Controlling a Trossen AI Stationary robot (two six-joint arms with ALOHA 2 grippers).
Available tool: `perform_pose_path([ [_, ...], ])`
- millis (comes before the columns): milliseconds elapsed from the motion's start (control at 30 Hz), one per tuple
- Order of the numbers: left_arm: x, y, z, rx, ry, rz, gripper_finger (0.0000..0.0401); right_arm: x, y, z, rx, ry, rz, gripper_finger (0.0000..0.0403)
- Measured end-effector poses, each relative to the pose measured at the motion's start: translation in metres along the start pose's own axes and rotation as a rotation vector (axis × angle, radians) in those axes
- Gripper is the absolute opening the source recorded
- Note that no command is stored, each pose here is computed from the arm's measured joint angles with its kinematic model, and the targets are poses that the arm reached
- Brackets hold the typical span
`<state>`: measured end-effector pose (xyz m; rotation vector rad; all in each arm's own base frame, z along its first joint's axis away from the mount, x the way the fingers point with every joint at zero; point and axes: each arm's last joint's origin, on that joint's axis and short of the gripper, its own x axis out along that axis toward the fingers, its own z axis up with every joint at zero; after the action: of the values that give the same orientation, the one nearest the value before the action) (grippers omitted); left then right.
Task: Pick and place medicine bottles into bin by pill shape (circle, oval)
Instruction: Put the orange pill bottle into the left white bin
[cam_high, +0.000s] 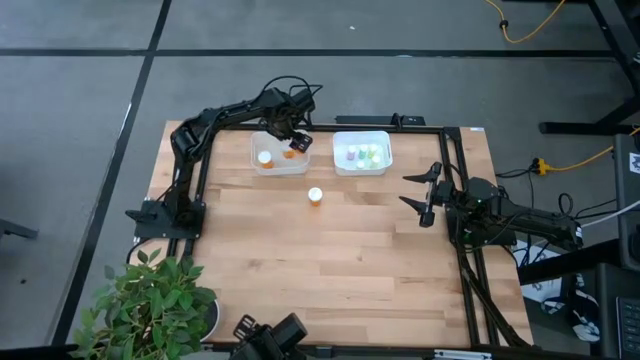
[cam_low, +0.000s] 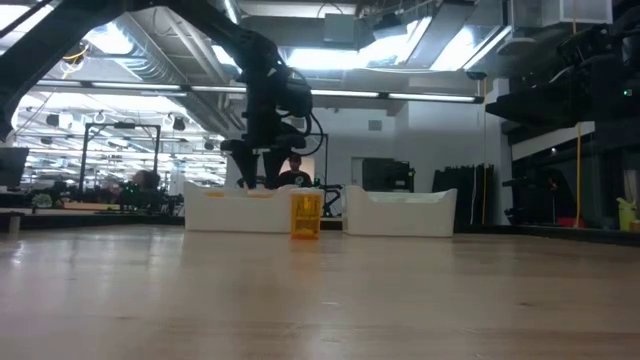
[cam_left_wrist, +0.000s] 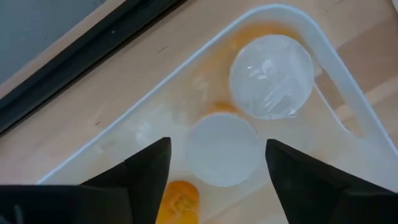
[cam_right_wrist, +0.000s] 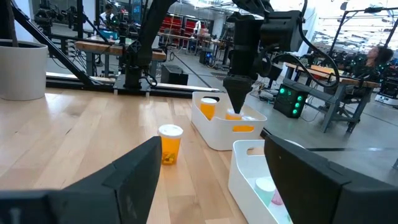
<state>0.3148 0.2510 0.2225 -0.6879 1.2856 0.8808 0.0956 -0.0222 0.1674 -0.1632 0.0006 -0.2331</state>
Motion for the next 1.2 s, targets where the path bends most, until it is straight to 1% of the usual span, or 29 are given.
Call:
perform_pose_path([
  [133,0.0,0.001,0.0,-0.003,-0.007,0.02,0.0261,0.0,0.0,0.0,0.0,0.0,0.0,0.0286],
  [333,0.0,0.002,0.001,-0.008,-0.017,0.037,0.0258,0.0,0.0,0.0,0.0,0.0,0.0,0.0286],
  [467,-0.011,-0.002,-0.002,0.003,-0.046,0.026,0.0261,0.0,0.0,0.0,0.0,0.0,0.0,0.0286],
  [567,-0.023,-0.011,-0.007,0.039,-0.081,0.006,0.0258,0.0,0.0,0.0,0.0,0.0,0.0,0.0286],
  [633,-0.034,-0.024,-0.014,0.092,-0.108,-0.018,0.0255,0.0,0.0,0.0,0.0,0.0,0.0,0.0286],
  [700,-0.045,-0.04,-0.024,0.16,-0.123,-0.064,0.0254,0.0,0.0,0.0,0.0,0.0,0.0,0.0286],
  [800,-0.06,-0.071,-0.045,0.259,-0.124,-0.153,0.0253,0.0,0.0,0.0,0.0,0.0,0.0,0.0286],
  [867,-0.065,-0.094,-0.062,0.33,-0.12,-0.187,0.0253,0.0,0.0,0.0,0.0,0.0,0.0,0.0286],
  [1033,-0.072,-0.143,-0.105,0.472,-0.108,-0.223,0.0253,0.0,0.0,0.0,0.0,0.0,0.0,0.0286],
  [1100,-0.072,-0.158,-0.121,0.526,-0.104,-0.223,0.0253,0.0,0.0,0.0,0.0,0.0,0.0,0.0286],
  [1200,-0.078,-0.172,-0.137,0.606,-0.143,-0.223,0.0253,0.0,0.0,0.0,0.0,0.0,0.0,0.0286],
])
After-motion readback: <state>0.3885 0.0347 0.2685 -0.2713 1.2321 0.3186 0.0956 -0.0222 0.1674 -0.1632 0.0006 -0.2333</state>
